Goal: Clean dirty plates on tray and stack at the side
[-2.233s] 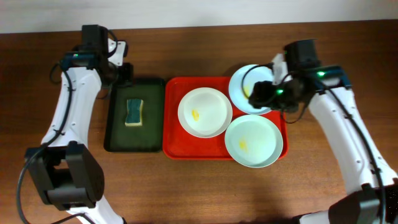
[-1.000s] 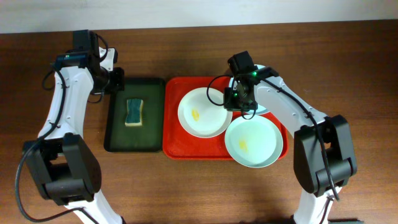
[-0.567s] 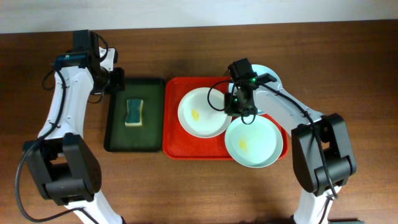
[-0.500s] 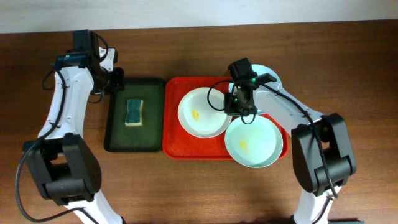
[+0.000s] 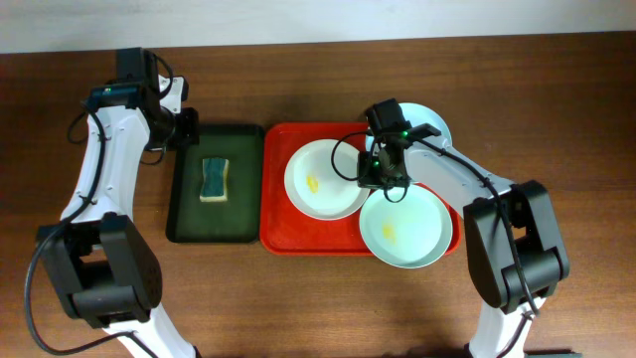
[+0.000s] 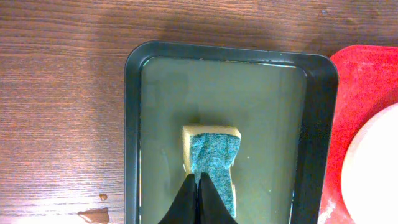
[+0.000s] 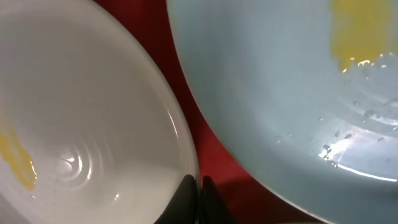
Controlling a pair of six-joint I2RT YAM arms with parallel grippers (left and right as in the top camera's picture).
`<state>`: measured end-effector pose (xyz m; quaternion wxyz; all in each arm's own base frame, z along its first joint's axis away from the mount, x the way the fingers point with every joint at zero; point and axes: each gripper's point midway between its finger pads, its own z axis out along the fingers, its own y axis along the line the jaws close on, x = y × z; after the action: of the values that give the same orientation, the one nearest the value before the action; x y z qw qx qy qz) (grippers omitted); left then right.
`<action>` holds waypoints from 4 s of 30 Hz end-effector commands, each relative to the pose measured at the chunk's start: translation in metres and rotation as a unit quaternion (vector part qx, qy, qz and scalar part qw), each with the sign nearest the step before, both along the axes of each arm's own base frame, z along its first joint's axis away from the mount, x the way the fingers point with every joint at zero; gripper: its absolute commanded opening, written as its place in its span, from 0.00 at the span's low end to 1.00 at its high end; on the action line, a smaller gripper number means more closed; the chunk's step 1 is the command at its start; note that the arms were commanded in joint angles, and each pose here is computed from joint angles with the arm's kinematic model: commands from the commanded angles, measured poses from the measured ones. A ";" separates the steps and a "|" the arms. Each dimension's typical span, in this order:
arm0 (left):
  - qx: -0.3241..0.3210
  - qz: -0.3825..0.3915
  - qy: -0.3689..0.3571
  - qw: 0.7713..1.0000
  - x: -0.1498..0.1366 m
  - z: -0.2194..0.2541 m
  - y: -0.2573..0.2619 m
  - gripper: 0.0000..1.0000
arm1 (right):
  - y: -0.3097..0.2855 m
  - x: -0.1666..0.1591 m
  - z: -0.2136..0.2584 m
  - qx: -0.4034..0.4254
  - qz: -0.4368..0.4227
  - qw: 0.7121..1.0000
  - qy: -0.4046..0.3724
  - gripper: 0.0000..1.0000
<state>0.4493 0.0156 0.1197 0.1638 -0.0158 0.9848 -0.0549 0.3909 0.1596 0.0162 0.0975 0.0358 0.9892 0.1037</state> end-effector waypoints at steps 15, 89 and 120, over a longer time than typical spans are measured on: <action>-0.005 -0.010 0.051 0.999 -0.024 -0.039 -0.016 0.45 | 0.011 -0.013 -0.007 0.029 -0.015 0.999 0.034 0.04; 0.016 -0.076 0.076 0.994 -0.030 -0.069 -0.038 0.43 | 0.018 -0.015 0.004 -0.014 -0.008 0.999 0.027 0.04; 0.014 -0.077 0.076 0.994 -0.031 -0.069 -0.038 0.36 | 0.017 -0.015 -0.006 -0.012 -0.009 1.000 0.018 0.04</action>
<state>0.4210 -0.0242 0.0559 0.0907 0.0534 0.9930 -0.0537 0.3823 0.1753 0.0178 0.0905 0.0474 0.9900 0.0968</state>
